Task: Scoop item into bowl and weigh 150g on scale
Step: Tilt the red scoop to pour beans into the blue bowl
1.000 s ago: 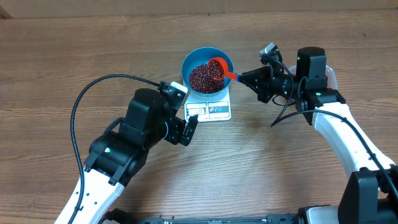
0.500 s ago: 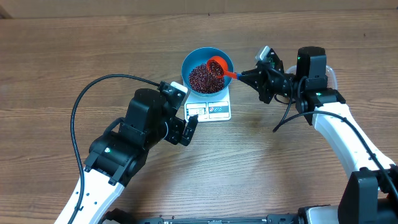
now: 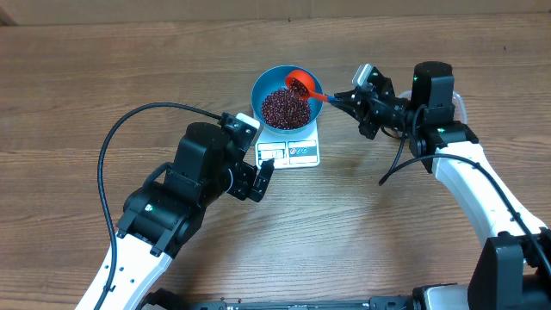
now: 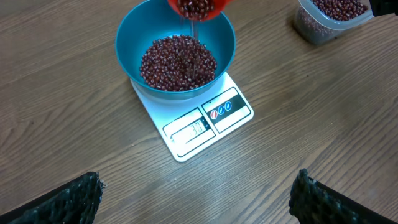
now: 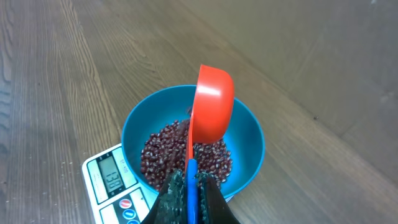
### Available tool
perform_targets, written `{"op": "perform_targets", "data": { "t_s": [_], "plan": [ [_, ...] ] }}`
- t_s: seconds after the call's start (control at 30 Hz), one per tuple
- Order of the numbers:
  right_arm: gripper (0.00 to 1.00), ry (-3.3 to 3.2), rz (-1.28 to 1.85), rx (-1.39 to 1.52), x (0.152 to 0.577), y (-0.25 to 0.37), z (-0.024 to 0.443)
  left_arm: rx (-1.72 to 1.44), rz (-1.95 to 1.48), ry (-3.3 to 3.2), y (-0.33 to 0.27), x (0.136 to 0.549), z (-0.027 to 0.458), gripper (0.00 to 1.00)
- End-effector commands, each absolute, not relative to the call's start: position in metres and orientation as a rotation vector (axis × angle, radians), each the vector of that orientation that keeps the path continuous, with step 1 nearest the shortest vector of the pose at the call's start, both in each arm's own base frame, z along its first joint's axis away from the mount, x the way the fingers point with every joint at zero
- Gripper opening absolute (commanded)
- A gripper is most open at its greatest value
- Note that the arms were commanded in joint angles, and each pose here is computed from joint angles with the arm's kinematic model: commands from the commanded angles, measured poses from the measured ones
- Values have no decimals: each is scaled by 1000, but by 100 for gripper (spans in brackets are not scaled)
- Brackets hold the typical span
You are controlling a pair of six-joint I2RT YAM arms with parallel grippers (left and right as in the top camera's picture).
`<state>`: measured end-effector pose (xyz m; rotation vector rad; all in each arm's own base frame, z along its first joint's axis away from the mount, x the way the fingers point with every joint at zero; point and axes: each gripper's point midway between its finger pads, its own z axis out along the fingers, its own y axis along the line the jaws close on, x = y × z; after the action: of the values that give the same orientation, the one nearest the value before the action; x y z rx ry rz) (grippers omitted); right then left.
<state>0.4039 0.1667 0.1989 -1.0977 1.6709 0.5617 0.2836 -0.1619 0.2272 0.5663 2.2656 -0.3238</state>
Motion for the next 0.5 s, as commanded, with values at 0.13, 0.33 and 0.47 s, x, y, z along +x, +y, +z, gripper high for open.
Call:
{"op": "perform_targets", "data": {
  "t_s": [0.13,0.33,0.47],
  "plan": [
    [4,1592,475,-1155,411,167,209,556,-339,2272,-163,284,226,99],
    [4,1582,464,-1162,412,167,209,556,-339,2272,-162,284,226,100],
    [4,1574,455,-1171,412,167,209,556,-339,2272,-162,284,226,100]
  ]
}}
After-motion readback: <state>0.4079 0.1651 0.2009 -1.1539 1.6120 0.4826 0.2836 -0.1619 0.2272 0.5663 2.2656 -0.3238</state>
